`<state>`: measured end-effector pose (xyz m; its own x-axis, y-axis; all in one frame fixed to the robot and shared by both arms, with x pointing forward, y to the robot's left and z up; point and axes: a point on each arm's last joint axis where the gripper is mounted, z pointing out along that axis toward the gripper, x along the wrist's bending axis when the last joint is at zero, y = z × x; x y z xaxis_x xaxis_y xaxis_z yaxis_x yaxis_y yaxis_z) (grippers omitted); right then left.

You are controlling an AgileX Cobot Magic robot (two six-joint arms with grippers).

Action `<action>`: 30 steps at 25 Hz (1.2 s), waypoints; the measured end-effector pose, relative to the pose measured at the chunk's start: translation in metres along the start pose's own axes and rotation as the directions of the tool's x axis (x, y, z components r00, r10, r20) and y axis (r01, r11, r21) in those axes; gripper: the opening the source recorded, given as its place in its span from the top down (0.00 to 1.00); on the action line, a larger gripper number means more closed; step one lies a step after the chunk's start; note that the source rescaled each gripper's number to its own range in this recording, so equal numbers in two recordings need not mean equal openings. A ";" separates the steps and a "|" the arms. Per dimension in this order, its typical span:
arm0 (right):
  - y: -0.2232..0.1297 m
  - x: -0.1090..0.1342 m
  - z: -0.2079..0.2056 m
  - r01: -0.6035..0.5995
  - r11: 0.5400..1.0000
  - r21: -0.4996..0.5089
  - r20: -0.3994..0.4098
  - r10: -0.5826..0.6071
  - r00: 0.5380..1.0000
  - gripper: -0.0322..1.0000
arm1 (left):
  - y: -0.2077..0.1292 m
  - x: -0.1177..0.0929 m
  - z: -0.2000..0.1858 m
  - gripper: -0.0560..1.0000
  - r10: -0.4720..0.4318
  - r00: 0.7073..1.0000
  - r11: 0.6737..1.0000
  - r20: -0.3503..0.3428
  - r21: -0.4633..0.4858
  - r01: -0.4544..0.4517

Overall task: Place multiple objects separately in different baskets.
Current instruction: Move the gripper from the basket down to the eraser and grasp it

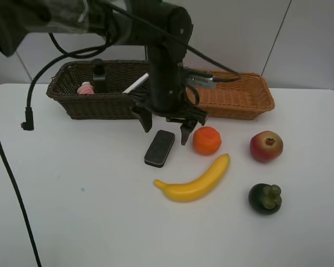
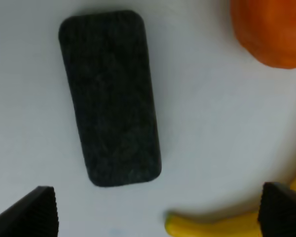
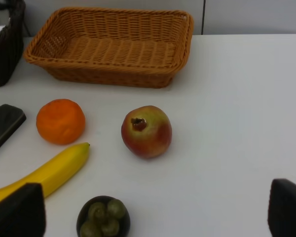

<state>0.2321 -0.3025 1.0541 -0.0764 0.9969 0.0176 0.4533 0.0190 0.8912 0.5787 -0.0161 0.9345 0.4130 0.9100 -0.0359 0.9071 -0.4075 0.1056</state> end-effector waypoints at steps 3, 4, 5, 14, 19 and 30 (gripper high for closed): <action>0.000 0.000 0.000 0.000 1.000 0.000 0.000 0.000 1.000 0.00 | 0.003 0.000 0.022 0.00 -0.012 1.000 1.000 -0.006 -0.006 0.012; 0.000 0.000 0.000 0.000 1.000 0.000 0.000 0.000 1.000 0.00 | 0.004 -0.001 0.027 0.00 -0.017 1.000 1.000 -0.006 -0.009 0.017; 0.000 0.000 0.000 0.000 1.000 0.000 0.000 0.000 1.000 0.00 | 0.005 -0.001 0.034 0.00 -0.020 1.000 1.000 -0.008 -0.012 0.020; 0.000 0.000 0.000 0.000 1.000 0.000 0.000 0.000 1.000 0.00 | 0.005 0.001 0.060 0.00 -0.040 0.999 0.999 -0.033 0.006 0.040; 0.000 0.000 0.000 0.000 1.000 0.000 0.000 0.000 1.000 0.00 | 0.006 0.005 0.060 0.00 -0.046 0.998 0.999 -0.037 0.008 0.046; 0.000 0.000 0.000 0.000 1.000 0.000 0.000 0.000 1.000 0.00 | 0.015 0.022 0.066 0.00 -0.071 0.997 0.997 -0.041 -0.034 0.069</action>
<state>0.2321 -0.3025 1.0541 -0.0764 0.9969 0.0176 0.4533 0.0190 0.8912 0.6063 -0.0073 0.8699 0.3441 0.9389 -0.0022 0.9303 -0.3406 0.1364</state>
